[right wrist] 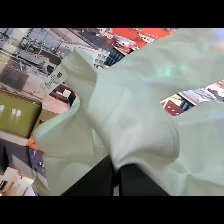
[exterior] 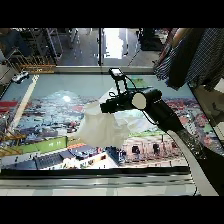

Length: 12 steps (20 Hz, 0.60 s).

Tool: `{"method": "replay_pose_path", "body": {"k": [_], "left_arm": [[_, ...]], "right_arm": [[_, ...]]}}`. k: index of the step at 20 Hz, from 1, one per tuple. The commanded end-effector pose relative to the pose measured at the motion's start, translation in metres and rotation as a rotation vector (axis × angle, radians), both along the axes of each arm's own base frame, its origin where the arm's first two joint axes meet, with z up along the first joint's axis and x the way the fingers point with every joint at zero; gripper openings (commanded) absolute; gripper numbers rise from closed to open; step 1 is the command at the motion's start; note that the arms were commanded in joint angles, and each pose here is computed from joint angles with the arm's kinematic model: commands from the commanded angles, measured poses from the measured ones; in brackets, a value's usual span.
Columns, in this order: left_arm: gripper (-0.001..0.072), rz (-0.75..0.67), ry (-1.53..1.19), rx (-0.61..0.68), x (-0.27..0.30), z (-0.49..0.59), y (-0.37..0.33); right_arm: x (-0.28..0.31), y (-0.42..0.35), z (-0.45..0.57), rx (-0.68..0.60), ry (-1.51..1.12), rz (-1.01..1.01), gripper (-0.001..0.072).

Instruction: Fold the clothes and pants, and hang the long-sleeved shirts on hangers.

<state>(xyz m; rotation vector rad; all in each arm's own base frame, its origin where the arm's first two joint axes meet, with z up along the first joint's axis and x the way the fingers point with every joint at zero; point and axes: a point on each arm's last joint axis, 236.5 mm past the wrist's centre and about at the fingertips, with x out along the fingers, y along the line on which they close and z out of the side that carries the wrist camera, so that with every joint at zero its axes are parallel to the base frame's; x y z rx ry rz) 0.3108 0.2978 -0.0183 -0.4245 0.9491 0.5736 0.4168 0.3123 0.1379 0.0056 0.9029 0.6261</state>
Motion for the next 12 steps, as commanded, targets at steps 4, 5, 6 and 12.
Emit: {"method": "replay_pose_path", "body": {"k": [4,5,6,12], "left_arm": [[0.0115,-0.014,-0.027,0.048,0.002,0.018,0.003],[0.0053,-0.014,-0.031,0.053,0.002,0.020,0.003],[0.0013,-0.014,-0.032,0.055,0.002,0.022,0.003],[0.0013,-0.013,-0.062,0.084,0.002,0.040,0.002]], "right_arm": [[0.000,0.001,-0.001,0.000,0.002,0.001,0.0026],[-0.001,0.001,-0.001,0.001,0.003,0.001,0.0026],[-0.001,0.001,-0.001,0.000,0.003,0.001,0.0026],[-0.001,0.000,-0.001,-0.001,0.006,0.002,0.0026]]}}
